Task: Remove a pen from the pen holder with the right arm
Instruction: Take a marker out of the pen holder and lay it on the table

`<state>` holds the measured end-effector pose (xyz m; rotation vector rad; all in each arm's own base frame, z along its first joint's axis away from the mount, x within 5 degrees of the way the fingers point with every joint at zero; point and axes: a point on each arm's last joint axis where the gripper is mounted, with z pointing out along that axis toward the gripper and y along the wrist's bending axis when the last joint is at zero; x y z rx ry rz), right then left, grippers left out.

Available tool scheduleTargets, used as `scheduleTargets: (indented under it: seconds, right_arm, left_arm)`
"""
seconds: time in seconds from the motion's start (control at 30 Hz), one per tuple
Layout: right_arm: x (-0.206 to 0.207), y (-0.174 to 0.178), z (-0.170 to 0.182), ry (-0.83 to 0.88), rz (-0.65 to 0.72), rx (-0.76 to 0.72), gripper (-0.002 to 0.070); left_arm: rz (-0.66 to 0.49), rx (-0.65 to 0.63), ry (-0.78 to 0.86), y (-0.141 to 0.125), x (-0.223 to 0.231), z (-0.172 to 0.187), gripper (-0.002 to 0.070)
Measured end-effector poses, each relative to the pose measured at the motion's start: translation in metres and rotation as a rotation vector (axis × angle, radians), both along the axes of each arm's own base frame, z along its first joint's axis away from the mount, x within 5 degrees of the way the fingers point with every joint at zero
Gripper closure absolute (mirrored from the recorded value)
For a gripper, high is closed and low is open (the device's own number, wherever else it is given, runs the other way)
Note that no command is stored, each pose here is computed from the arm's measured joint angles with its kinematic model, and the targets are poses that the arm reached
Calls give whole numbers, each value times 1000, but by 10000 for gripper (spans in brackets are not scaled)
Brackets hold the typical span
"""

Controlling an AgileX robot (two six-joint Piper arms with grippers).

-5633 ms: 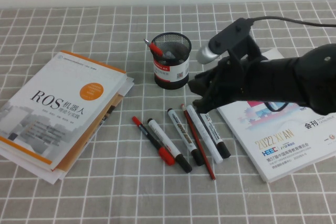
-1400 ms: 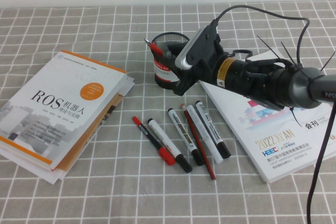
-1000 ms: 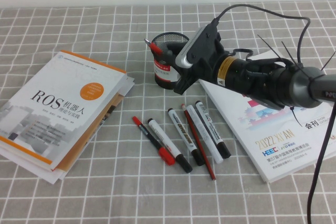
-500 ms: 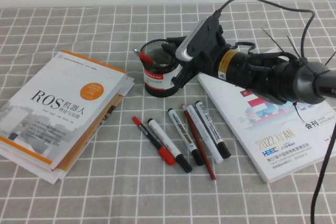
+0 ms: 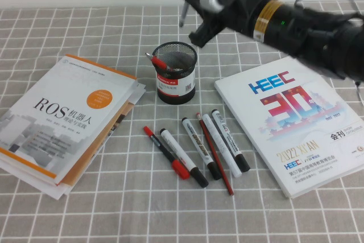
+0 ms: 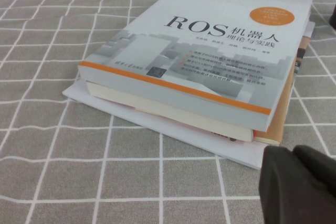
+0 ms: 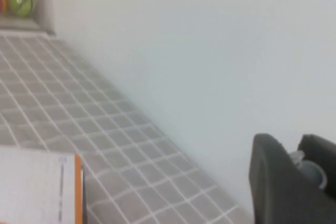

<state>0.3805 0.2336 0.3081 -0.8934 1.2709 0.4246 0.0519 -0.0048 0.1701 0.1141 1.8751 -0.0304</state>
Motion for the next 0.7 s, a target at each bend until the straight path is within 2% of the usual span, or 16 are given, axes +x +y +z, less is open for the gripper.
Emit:
scheduleTargets:
  seconds: [0.17,0.37,0.4,0.57,0.7]
  right_arm:
    - [-25,-10,44,44,27,24,632]
    - [-67,-20,76,282,144,16,632]
    - [-35,-45,50,402,-123,76,632]
    - [-23,-66,32,341,-349,35,632]
    - [-22,-84,5,438,-556,-82,632]
  left_arm:
    - [0,0,0,0,0,0,678]
    - [0,0,0,0,0,0,678]
    - [0,0,0,0,0,0,678]
    - [0,0,0,0,0,0,678]
    - [0,0,0,0,0,0,678]
